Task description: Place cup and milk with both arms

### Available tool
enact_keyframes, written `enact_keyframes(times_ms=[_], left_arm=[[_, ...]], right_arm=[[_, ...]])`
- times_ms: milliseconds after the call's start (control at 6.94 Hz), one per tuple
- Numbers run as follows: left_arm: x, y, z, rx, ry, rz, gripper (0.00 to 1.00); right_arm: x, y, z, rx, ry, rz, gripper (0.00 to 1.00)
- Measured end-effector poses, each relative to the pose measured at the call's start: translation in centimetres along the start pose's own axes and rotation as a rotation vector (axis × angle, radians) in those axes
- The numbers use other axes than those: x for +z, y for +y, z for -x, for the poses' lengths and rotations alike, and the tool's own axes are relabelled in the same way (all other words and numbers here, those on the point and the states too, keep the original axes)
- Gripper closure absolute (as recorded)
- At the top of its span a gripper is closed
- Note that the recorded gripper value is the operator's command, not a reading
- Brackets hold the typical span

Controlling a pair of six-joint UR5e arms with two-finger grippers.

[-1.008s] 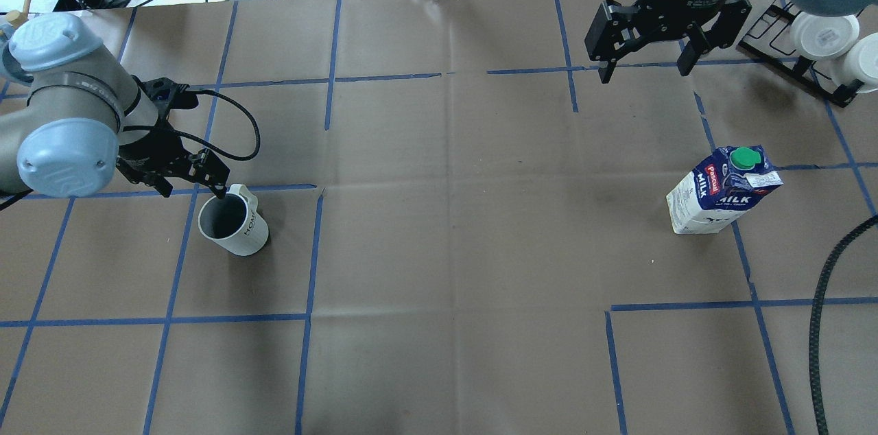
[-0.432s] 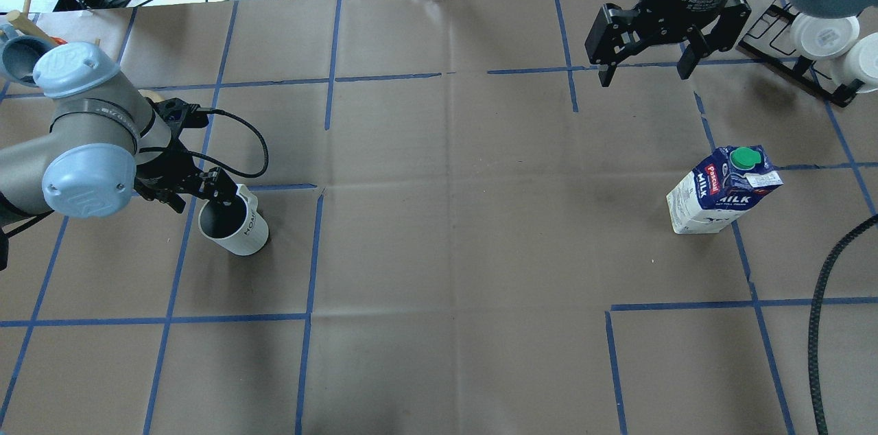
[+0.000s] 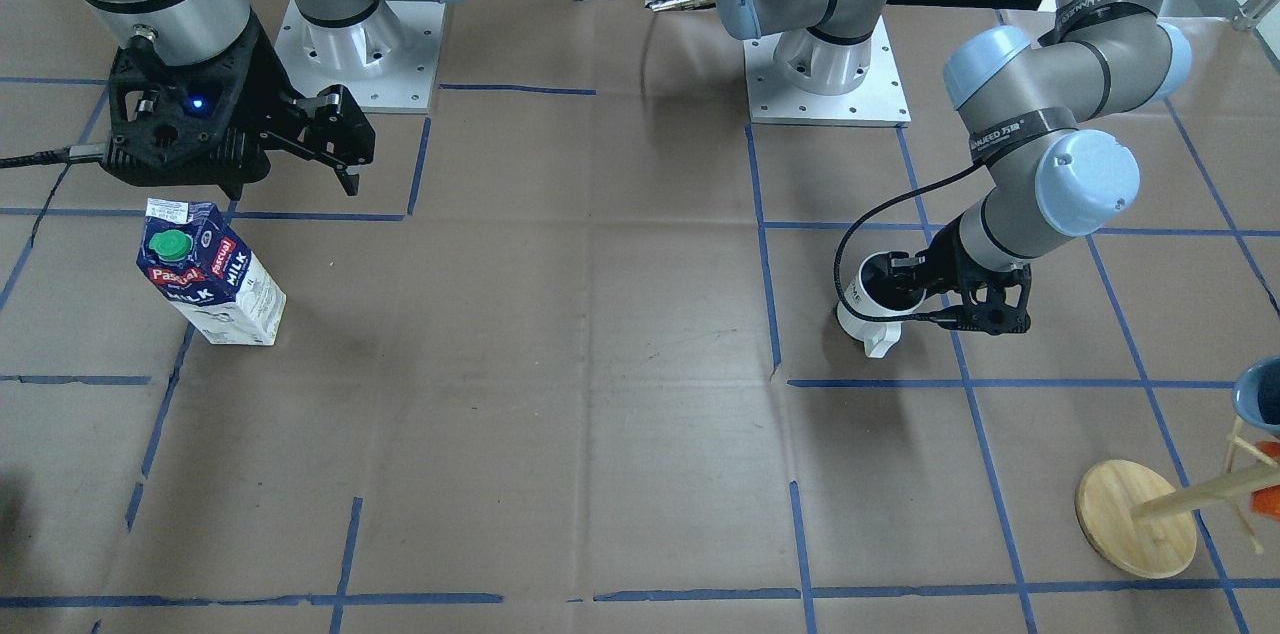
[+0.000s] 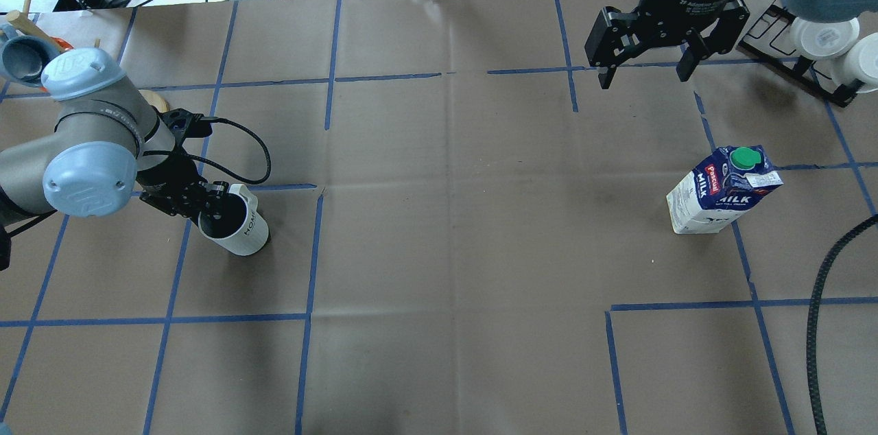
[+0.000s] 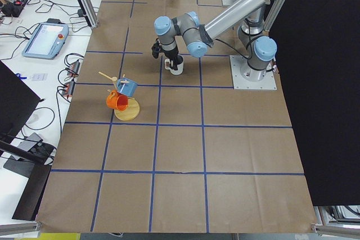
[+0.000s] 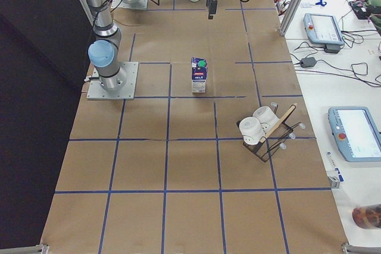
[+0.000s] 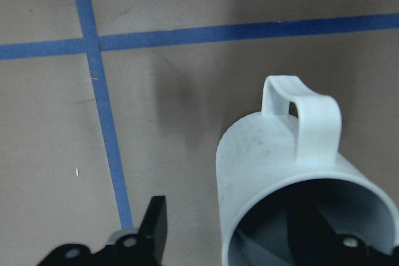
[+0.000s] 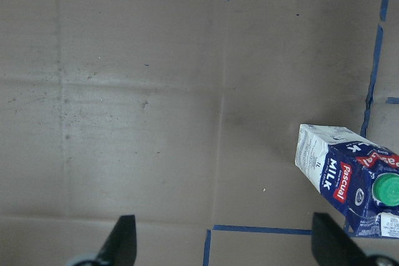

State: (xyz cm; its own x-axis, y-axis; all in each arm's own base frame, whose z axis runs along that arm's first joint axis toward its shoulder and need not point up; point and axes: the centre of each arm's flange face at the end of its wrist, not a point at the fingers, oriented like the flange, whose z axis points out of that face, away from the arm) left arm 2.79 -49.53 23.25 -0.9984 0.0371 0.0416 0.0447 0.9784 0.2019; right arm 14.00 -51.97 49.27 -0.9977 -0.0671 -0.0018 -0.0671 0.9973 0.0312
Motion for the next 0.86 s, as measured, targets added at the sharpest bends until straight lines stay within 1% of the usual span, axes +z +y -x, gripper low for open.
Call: enact_keyframes(times_ms=[288, 432, 720, 864], left_arm=[[-0.8, -0.4, 0.1, -0.005, -0.001, -0.015, 1.00], [-2.2, -1.5, 0.3, -0.015, -0.008, -0.044, 1.00], [-6.1, -6.0, -1.1, -0.022, 0.004, -0.127, 1.00], [-7.6, -8.8, -3.8, -0.005, 0.005, -0.161, 1.00]], right_arm=[[0.0, 0.0, 0.0, 0.000, 0.001, 0.000, 0.00], [0.0, 0.0, 0.0, 0.001, 0.001, 0.001, 0.00], [0.1, 0.0, -0.1, 0.002, 0.002, 0.005, 0.00], [0.1, 0.0, -0.1, 0.004, 0.003, 0.006, 0.00]])
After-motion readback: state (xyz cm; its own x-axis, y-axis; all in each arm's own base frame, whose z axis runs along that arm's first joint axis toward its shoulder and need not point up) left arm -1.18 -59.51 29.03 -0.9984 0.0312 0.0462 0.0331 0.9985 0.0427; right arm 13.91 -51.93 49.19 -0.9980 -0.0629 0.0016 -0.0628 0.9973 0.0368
